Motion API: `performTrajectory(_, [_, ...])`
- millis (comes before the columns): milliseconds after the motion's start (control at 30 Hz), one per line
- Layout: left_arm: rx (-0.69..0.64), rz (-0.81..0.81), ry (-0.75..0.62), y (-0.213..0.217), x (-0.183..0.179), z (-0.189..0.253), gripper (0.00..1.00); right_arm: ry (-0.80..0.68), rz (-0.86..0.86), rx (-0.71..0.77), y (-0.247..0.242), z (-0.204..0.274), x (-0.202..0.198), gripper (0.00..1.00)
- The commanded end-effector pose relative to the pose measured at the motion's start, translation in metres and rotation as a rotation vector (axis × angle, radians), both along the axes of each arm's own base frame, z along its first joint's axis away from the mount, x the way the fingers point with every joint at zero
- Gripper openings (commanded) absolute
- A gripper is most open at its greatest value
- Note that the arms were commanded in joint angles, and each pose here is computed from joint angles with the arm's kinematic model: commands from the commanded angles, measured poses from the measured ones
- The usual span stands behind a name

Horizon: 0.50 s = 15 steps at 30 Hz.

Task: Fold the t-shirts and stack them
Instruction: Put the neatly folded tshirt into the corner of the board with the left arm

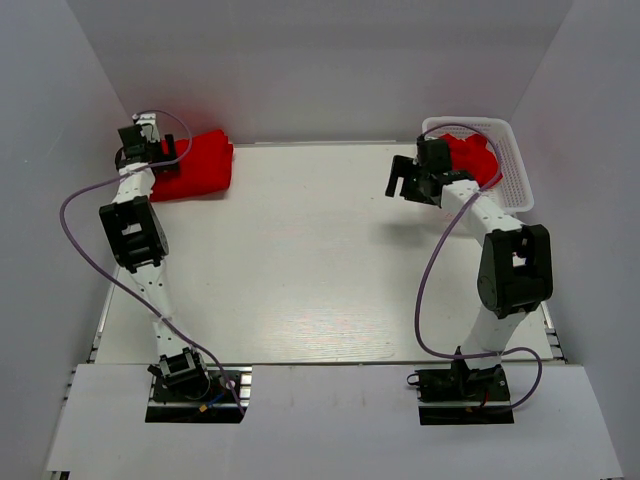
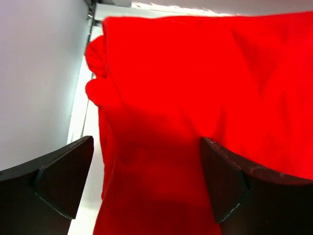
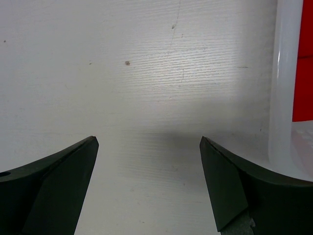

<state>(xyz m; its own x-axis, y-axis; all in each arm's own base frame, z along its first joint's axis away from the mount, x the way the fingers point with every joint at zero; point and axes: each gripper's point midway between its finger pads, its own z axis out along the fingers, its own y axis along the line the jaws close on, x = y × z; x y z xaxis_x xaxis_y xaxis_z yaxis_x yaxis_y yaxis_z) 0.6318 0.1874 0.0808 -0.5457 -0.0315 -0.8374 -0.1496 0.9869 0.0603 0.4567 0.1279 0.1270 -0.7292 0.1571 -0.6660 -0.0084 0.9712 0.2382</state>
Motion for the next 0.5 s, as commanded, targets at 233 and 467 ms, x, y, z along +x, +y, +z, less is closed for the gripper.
performTrajectory(233, [0.093, 0.051, -0.121, -0.011, -0.012, 0.125, 1.00, -0.101, 0.035, 0.009, 0.005, 0.030, -0.005, 0.90])
performTrajectory(467, [0.056, 0.050, -0.105, -0.044, -0.052, 0.152, 1.00, -0.106, 0.059, 0.036, 0.000, 0.011, -0.046, 0.90])
